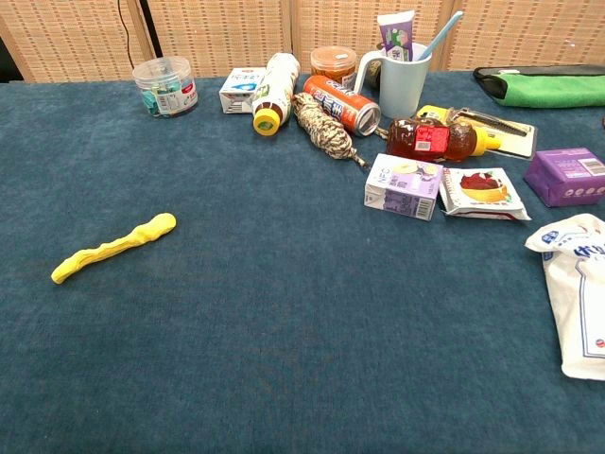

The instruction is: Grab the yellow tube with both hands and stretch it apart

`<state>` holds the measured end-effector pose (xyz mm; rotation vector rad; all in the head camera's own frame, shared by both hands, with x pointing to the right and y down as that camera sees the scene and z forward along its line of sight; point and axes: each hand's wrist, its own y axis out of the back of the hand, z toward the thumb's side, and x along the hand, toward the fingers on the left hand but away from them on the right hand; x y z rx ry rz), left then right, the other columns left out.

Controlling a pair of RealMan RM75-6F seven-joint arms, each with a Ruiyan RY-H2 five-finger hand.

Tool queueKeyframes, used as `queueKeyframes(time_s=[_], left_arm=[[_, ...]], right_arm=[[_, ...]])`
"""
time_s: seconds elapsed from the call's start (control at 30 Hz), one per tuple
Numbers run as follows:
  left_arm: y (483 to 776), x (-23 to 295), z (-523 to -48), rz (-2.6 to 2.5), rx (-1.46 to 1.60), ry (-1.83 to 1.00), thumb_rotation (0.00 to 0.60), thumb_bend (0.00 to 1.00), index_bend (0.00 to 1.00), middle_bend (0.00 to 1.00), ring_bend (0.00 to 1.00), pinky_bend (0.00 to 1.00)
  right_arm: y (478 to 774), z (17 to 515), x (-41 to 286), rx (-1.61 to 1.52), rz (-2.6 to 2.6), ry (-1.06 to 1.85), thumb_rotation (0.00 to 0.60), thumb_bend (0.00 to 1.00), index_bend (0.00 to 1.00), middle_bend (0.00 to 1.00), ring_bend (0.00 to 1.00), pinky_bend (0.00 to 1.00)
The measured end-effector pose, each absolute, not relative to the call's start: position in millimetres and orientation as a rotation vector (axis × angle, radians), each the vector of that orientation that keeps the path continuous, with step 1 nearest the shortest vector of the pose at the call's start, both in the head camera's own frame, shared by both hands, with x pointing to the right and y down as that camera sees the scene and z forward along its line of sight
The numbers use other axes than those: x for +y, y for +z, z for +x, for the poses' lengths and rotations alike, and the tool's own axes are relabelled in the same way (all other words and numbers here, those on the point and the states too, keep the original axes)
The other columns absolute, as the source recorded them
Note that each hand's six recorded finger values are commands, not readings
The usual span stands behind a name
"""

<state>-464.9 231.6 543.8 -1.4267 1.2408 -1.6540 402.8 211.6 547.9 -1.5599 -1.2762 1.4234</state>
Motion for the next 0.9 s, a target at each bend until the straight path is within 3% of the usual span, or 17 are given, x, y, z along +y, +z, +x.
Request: queueKeyframes(time_s=[0.63,0.9], left_arm=[[543,217,-460,-1.438,1.228,-1.613,0.6,0.4,0.4,0.23,0.2,0.19],[543,204,-445,-1.465,1.156,-1.599,0.6,0.22,0.43,0.22,0.2,0.19]], right_arm=[[547,405,215,-1.284,-1.556,1.427,0.6,0.33,0.29,0.23,0.26,0.2],[546,406,218,-1.29,-1.552,1.428,0.6,0.33,0.29,0.23,0.26,0.2]])
